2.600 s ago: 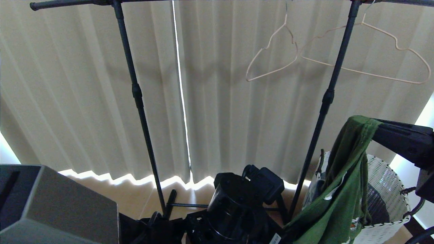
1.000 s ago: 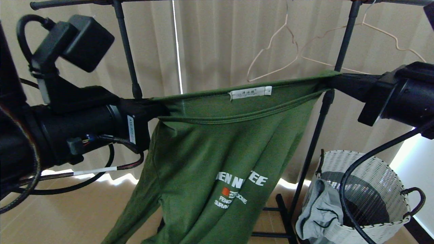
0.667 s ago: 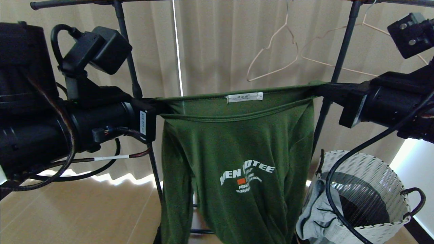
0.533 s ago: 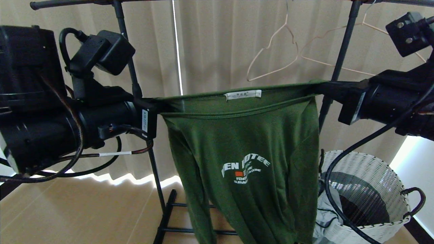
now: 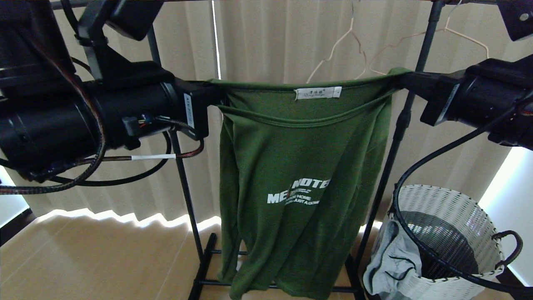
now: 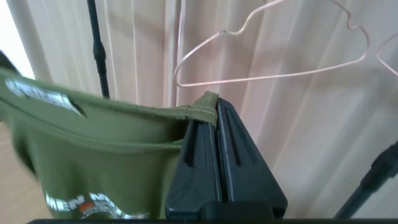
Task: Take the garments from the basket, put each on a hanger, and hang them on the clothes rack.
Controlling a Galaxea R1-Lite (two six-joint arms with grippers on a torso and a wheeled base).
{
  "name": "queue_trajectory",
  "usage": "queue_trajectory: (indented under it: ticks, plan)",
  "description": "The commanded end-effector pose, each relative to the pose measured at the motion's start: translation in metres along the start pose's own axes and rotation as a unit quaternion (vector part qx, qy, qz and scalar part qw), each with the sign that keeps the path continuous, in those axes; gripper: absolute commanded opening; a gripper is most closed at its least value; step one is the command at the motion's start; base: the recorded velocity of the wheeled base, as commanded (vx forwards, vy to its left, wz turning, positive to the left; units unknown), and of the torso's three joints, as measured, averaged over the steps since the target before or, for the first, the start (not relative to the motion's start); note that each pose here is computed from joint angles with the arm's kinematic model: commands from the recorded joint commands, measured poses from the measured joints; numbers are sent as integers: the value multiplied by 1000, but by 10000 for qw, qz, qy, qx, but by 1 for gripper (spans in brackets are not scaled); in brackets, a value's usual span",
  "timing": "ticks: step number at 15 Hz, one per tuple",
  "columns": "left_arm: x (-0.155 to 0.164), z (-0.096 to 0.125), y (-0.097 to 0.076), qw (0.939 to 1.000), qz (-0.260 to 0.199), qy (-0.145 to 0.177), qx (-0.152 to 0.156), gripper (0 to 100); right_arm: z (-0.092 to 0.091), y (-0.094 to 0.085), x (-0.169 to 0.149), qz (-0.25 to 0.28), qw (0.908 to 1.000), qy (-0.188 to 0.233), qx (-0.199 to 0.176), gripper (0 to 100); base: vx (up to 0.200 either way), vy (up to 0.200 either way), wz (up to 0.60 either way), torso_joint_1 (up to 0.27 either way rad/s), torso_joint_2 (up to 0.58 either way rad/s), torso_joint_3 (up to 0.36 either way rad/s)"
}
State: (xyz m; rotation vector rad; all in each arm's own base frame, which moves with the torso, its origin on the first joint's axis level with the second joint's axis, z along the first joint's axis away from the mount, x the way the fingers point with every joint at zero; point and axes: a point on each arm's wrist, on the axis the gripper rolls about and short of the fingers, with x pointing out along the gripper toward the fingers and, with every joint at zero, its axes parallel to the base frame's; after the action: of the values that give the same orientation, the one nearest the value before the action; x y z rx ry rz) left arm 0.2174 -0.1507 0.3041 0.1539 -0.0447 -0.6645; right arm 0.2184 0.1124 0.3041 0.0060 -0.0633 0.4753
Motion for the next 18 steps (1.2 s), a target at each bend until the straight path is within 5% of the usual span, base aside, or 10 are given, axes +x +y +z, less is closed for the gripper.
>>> queue_trajectory:
  ticks: [1, 4, 11, 14, 18]
  plan:
    - [1, -11, -3, 9998, -31, 180, -9, 0, 1, 0, 0, 6, 10000, -18, -1, 0, 0, 0, 0, 0, 0, 0]
    - [4, -26, -2, 9986, 216, 483, -15, 0, 2, 0, -3, 6, 10000, -49, -9, 0, 0, 0, 0, 0, 0, 0]
    - [48, -16, 10, 9953, 896, 354, -50, 0, 8, 2, -50, 114, 9999, -11, 9, 0, 0, 0, 0, 0, 0, 0]
    - [62, -22, 10, 9951, 930, 301, -165, 0, 7, 12, -81, 787, 9965, 33, 279, 0, 0, 0, 0, 0, 0, 0]
    - [62, -20, 10, 9953, 920, 261, -165, 0, 4, 13, -88, 939, 9951, 119, 281, 0, 0, 0, 0, 0, 0, 0]
